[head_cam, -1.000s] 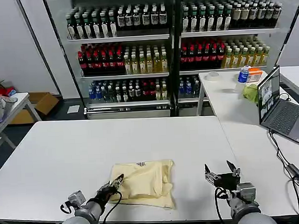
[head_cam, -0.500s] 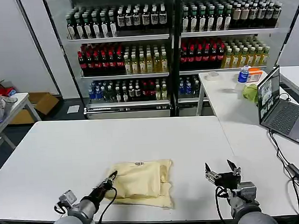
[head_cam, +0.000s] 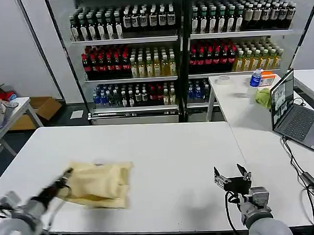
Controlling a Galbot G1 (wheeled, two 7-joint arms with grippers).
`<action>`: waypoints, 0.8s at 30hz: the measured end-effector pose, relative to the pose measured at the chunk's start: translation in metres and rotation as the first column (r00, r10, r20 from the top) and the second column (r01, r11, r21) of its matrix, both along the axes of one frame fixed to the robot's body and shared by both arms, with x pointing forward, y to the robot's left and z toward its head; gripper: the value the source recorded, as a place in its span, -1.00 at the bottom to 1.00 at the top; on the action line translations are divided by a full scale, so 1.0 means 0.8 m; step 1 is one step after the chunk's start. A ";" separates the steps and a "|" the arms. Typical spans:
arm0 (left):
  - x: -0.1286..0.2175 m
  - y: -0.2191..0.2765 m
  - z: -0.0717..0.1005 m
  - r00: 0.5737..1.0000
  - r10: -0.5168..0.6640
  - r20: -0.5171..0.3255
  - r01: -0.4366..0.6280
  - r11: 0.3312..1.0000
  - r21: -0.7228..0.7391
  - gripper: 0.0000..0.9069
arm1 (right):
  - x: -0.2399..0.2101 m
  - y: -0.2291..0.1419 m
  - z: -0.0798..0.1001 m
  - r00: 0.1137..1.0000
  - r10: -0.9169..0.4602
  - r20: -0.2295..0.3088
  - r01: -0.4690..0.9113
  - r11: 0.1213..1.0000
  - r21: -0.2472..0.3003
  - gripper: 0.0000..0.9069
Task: Fold and organize the clothes.
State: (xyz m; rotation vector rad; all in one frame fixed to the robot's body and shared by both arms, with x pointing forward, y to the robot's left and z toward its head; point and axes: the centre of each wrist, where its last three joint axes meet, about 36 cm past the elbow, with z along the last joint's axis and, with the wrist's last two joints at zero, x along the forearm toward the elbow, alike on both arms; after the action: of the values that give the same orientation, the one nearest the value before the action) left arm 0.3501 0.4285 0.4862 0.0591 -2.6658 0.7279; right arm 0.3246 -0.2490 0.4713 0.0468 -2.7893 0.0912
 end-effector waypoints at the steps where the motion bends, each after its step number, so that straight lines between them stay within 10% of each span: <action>1: 0.002 0.015 0.013 1.000 0.011 0.013 -0.011 0.999 0.033 -0.98 | 0.000 0.000 0.001 1.000 0.000 0.002 0.000 1.000 0.001 1.00; 11: 0.013 0.056 0.113 0.994 -0.036 0.103 -0.011 0.909 0.417 -0.98 | -0.003 0.001 0.003 1.000 -0.003 0.008 0.003 1.000 0.012 1.00; 24: -0.003 -0.092 -0.035 0.977 -0.195 -0.084 0.192 0.645 0.739 -0.98 | -0.013 -0.002 0.008 1.000 -0.008 0.014 0.008 1.000 -0.008 1.00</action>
State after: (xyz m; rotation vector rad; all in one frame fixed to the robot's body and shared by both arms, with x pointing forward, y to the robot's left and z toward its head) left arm 0.3480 0.3549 0.4585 -0.0166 -2.7210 -0.4822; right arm 0.3142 -0.2507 0.4776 0.0328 -2.8026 0.1007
